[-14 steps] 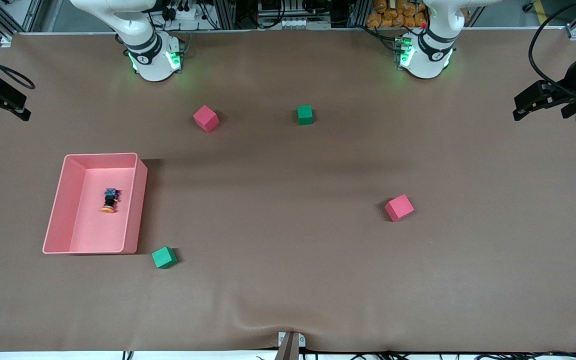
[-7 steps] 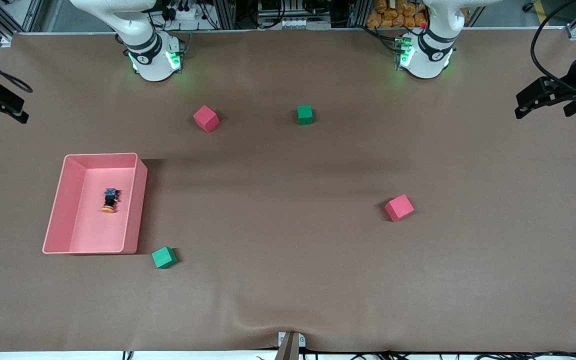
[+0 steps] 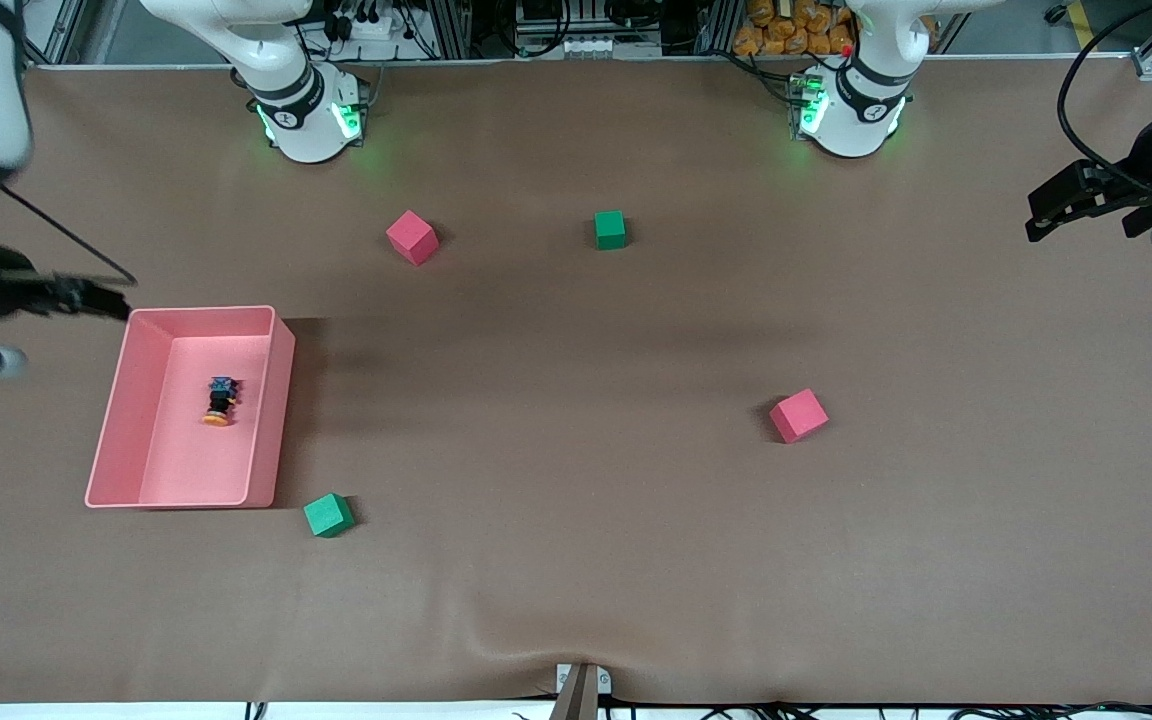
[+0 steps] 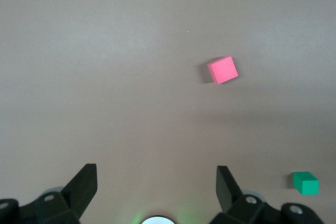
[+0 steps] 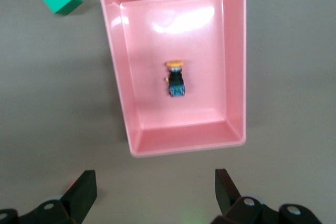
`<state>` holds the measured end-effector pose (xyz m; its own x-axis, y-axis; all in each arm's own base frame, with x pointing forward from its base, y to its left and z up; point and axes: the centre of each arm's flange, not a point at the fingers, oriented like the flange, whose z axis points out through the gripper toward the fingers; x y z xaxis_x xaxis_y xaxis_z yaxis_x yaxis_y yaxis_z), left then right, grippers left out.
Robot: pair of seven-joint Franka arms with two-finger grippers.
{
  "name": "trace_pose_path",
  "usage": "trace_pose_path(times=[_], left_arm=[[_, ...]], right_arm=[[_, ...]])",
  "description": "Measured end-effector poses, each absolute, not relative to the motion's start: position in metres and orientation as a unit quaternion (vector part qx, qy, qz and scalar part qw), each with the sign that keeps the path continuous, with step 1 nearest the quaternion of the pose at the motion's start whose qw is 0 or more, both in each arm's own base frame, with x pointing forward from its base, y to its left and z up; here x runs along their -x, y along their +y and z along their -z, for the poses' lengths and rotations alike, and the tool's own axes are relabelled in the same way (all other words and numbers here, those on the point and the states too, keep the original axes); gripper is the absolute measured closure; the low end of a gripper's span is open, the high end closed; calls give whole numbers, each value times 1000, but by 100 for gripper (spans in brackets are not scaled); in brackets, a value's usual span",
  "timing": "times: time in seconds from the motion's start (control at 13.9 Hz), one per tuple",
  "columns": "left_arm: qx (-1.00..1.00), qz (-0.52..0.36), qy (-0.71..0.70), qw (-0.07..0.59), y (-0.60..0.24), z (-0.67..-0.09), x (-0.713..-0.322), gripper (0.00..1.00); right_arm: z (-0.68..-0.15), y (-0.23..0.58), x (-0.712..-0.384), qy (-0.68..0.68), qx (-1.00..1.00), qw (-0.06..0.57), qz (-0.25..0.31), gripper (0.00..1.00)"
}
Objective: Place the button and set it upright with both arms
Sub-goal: 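Lower the right gripper into the tray and grasp the yellow button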
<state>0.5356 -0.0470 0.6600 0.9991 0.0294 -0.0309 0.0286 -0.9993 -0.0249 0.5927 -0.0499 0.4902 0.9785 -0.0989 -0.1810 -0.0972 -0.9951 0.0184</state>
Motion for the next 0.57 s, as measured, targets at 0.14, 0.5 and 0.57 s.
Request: trace_pose_path(times=[0.14,0.5,0.57], left_arm=[[1000,-15,-15,12,-47,-660,-536,0],[1000,-15,-15,12,-46,-660,-536,0],[1000,-15,-15,12,-46,-660,-536,0]], right_arm=[[-428,-62,-596,-62,-994,-4,87,0],[-322,-73,-583,-77,-994,-6,71,0],[-308,-73,-580,-75,-995,-5,69,0]])
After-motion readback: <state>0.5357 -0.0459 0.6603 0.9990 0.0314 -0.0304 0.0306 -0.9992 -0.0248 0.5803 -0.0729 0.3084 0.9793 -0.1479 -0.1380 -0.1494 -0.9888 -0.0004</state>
